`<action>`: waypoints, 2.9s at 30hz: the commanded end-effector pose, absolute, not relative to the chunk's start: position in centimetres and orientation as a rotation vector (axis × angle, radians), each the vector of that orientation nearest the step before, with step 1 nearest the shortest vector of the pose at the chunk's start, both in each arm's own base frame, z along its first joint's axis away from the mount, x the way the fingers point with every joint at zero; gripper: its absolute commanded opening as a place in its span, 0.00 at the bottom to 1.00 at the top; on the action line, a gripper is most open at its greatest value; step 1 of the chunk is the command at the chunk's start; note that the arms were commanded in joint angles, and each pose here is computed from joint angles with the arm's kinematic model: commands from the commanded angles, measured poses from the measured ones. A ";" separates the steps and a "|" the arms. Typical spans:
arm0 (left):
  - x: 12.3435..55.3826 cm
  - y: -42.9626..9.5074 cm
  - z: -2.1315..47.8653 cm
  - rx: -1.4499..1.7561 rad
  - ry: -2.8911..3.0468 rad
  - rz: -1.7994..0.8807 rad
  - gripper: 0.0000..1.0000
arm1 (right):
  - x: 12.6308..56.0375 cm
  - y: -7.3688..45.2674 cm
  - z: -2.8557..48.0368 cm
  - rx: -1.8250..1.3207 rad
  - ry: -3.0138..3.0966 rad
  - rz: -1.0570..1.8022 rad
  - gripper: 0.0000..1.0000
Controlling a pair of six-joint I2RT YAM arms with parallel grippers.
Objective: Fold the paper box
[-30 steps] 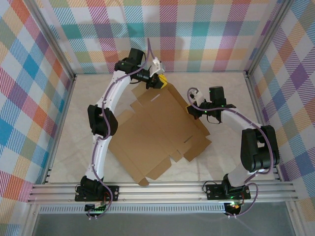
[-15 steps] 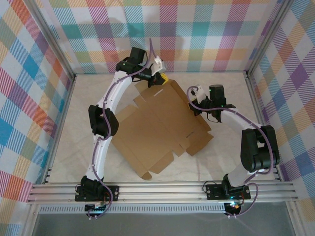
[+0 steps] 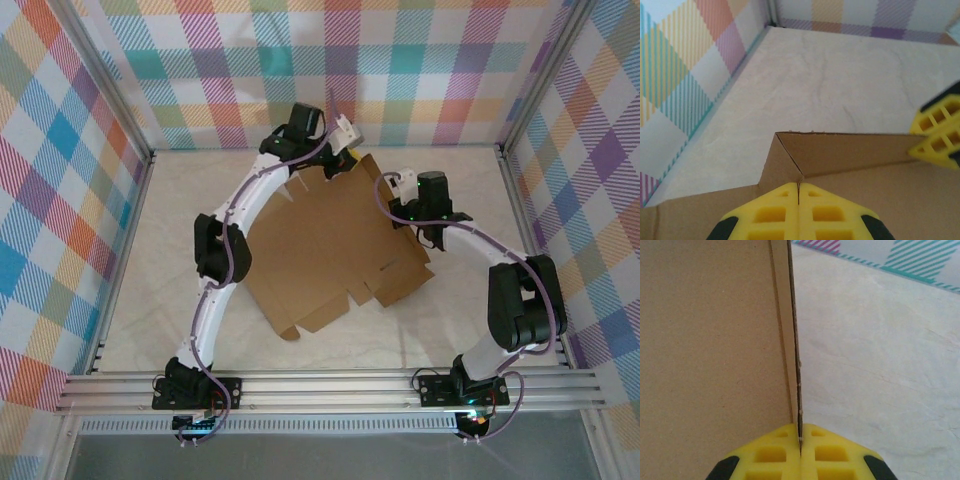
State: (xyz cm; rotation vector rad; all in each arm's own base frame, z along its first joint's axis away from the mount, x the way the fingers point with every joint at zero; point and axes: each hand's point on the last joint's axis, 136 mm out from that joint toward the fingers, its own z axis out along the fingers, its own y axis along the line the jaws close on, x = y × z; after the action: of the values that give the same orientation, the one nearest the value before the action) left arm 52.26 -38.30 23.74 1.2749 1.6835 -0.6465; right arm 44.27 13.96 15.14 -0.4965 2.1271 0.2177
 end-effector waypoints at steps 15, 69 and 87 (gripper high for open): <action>52.8 -41.5 26.7 0.949 1.778 -0.725 0.35 | 46.9 13.9 18.4 -0.359 2.017 0.161 0.00; 48.2 -22.3 20.9 0.834 2.207 -1.074 0.14 | 43.7 15.4 17.8 -0.656 2.019 0.387 0.00; 46.9 -25.3 18.7 1.043 1.834 -0.098 0.20 | 44.4 14.9 18.1 -0.579 2.024 0.368 0.00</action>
State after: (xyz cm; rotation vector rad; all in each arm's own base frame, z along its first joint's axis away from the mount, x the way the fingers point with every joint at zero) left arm 45.29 -25.05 16.88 1.0789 1.9775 -0.3114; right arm 43.44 14.16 14.70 -0.5932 2.1325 0.3455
